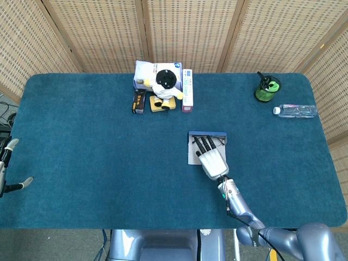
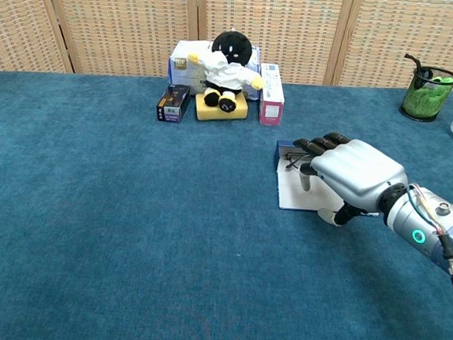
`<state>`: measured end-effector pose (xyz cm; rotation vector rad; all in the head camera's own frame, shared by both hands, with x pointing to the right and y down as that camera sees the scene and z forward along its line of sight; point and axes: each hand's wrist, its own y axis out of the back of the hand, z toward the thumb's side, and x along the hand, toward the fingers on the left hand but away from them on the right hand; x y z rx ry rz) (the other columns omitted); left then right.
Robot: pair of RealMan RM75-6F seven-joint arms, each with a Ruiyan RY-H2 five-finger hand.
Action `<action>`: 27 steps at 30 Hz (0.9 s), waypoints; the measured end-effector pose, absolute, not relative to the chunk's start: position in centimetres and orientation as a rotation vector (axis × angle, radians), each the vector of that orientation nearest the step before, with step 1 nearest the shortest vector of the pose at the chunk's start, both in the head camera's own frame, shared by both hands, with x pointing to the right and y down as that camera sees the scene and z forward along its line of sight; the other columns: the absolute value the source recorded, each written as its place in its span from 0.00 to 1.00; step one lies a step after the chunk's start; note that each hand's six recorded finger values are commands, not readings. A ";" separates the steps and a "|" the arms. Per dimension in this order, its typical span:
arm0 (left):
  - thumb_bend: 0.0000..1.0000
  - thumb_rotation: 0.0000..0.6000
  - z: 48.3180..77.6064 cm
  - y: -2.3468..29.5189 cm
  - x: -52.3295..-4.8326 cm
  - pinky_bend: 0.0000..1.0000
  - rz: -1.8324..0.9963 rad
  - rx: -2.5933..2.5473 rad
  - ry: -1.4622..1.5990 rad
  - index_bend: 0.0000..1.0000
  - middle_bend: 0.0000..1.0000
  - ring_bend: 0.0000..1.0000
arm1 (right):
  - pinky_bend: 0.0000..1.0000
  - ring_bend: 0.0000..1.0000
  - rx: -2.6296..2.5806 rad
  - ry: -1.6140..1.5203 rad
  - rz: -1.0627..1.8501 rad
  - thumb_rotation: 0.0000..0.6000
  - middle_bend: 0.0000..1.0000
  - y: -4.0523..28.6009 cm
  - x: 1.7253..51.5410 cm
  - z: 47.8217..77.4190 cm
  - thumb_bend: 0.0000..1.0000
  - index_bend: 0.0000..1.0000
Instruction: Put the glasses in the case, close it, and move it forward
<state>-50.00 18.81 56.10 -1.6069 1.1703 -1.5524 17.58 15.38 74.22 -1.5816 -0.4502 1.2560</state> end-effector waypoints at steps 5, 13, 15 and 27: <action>0.00 1.00 56.2 18.8 -50.0 0.00 -1.554 -1.608 1.169 0.00 0.00 0.00 | 0.00 0.00 -1.580 -0.444 1.251 1.00 0.00 15.5 17.5 74.3 0.38 0.38; 0.00 1.00 56.1 18.8 -49.9 0.00 -1.551 -1.608 1.168 0.00 0.00 0.00 | 0.00 0.00 -1.574 -0.444 1.243 1.00 0.00 15.6 17.6 74.3 0.39 0.38; 0.00 1.00 56.2 18.8 -49.9 0.00 -1.551 -1.608 1.168 0.00 0.00 0.00 | 0.00 0.00 -1.572 -0.441 1.242 1.00 0.00 15.6 17.6 74.3 0.39 0.38; 0.00 1.00 56.1 18.8 -50.0 0.00 -1.552 -1.607 1.172 0.00 0.00 0.00 | 0.00 0.00 -1.552 -0.430 1.241 1.00 0.00 15.6 17.6 74.9 0.38 0.38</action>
